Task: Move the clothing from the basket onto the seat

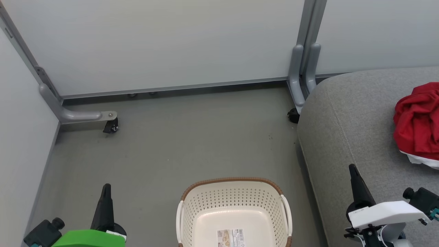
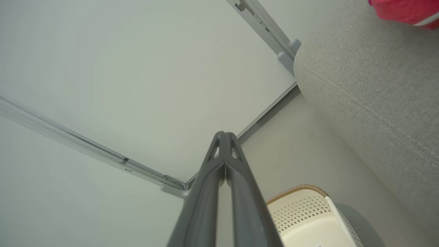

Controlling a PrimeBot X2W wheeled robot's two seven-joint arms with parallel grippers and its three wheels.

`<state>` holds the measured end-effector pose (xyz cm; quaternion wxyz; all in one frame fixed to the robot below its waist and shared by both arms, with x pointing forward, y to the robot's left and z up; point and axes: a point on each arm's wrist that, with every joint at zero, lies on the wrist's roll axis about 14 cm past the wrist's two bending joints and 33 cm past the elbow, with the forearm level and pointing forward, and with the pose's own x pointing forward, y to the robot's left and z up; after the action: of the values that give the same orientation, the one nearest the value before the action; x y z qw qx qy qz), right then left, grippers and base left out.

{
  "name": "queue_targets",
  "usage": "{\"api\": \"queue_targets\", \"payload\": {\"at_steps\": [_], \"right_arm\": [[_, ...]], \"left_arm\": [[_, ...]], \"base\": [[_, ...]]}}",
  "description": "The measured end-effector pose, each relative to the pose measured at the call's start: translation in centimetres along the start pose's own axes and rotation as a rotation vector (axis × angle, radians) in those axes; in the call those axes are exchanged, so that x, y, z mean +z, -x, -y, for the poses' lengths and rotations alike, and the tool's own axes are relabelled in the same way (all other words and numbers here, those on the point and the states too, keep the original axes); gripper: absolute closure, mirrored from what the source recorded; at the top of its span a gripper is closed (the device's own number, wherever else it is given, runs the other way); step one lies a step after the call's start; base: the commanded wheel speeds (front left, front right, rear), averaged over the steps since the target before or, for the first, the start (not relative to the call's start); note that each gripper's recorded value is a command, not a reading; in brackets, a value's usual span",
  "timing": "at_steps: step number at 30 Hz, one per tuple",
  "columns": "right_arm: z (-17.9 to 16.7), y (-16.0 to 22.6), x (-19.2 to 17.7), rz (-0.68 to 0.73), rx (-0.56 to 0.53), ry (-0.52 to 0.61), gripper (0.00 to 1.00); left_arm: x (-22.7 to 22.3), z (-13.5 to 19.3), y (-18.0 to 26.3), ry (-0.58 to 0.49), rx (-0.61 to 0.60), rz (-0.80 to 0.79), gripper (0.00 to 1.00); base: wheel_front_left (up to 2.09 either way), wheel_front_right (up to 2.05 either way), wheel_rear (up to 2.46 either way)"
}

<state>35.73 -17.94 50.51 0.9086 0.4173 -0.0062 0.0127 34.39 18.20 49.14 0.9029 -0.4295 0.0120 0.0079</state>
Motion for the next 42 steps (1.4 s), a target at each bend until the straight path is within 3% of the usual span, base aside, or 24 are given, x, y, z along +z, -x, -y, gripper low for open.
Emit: {"api": "queue_targets", "payload": {"at_steps": [42], "right_arm": [[1.1, -1.8, 0.8, -0.002, -0.042, -0.435, 1.0]], "left_arm": [[1.2, -0.3, -2.6, 0.42, 0.01, -0.003, 1.0]], "base": [[0.0, 0.0, 0.0]]}}
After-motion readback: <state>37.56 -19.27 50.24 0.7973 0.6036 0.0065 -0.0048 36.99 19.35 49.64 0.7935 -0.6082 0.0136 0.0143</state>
